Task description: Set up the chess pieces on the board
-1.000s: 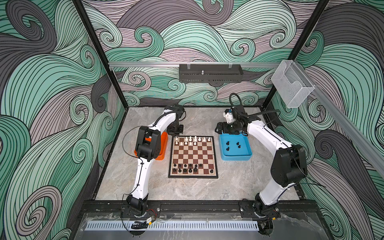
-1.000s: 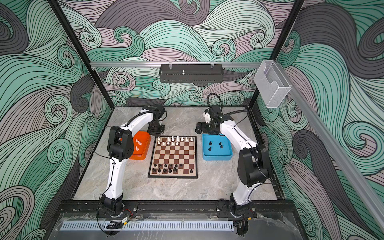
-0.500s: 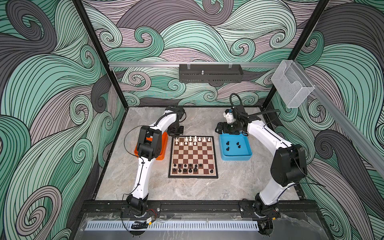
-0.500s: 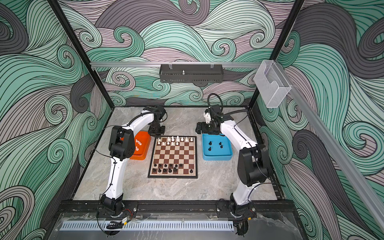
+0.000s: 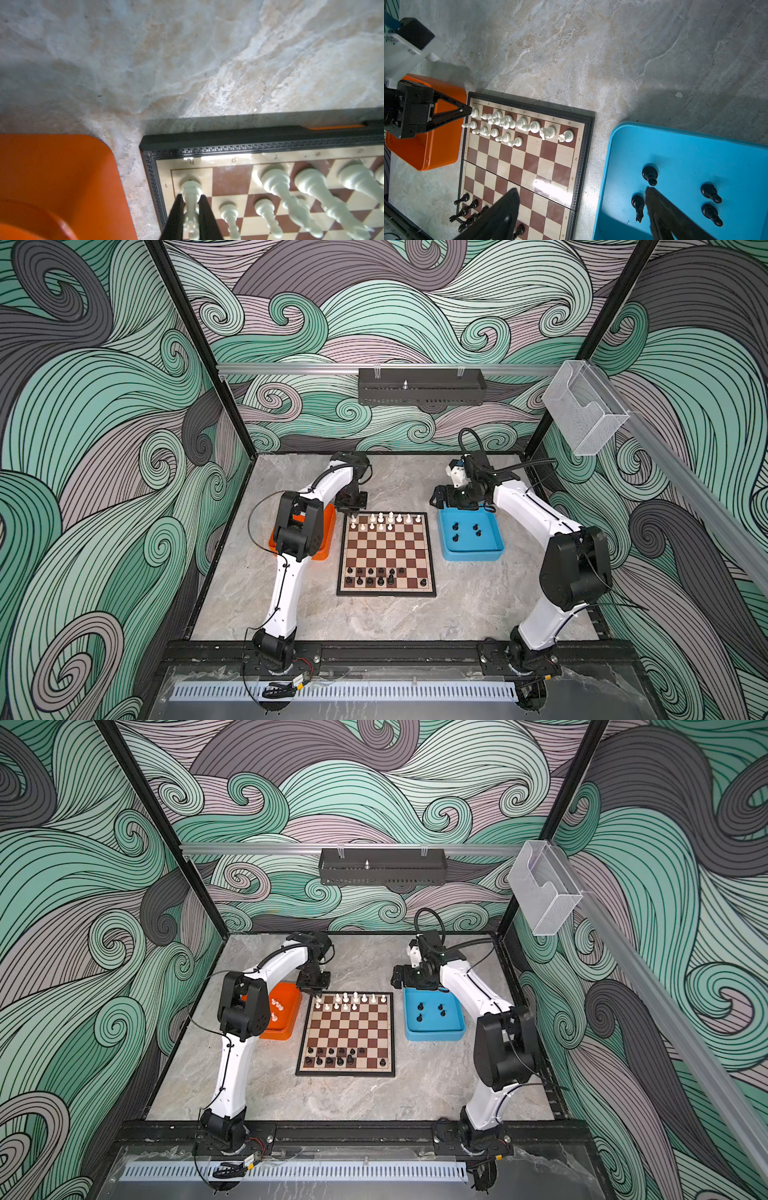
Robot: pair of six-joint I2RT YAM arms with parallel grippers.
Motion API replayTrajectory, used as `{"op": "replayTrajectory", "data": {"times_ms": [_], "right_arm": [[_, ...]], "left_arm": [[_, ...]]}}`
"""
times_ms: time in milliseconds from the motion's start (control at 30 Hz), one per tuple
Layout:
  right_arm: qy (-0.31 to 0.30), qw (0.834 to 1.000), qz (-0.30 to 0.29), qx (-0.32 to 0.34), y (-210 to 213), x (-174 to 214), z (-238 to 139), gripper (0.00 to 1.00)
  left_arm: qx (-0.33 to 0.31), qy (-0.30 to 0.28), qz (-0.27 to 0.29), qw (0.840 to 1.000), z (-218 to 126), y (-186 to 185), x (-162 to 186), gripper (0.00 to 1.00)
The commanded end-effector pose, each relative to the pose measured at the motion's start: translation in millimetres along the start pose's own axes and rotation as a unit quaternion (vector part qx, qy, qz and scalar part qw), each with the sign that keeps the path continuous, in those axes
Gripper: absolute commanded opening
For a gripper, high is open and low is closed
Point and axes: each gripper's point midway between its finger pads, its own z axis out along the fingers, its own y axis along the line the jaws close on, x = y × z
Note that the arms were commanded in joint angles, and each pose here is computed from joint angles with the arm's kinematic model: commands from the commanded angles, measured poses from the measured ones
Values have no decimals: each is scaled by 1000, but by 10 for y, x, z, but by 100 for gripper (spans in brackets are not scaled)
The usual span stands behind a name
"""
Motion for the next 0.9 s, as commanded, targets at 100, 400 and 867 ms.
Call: {"op": "replayTrajectory", "data": {"times_ms": [100,400,867], "right_arm": [[10,1000,4,-5,-18,22,31,94],[13,1000,5,-7,-16,22,46,94],[16,1000,6,-9,-13,32,71,94]], "left_arm": [[1,-9,6,1000,-38,-49,-70,14],[-3,-1,8,1000,-2,-38,-50,15],[-20,8,17,1000,24,13,5,14]]}}
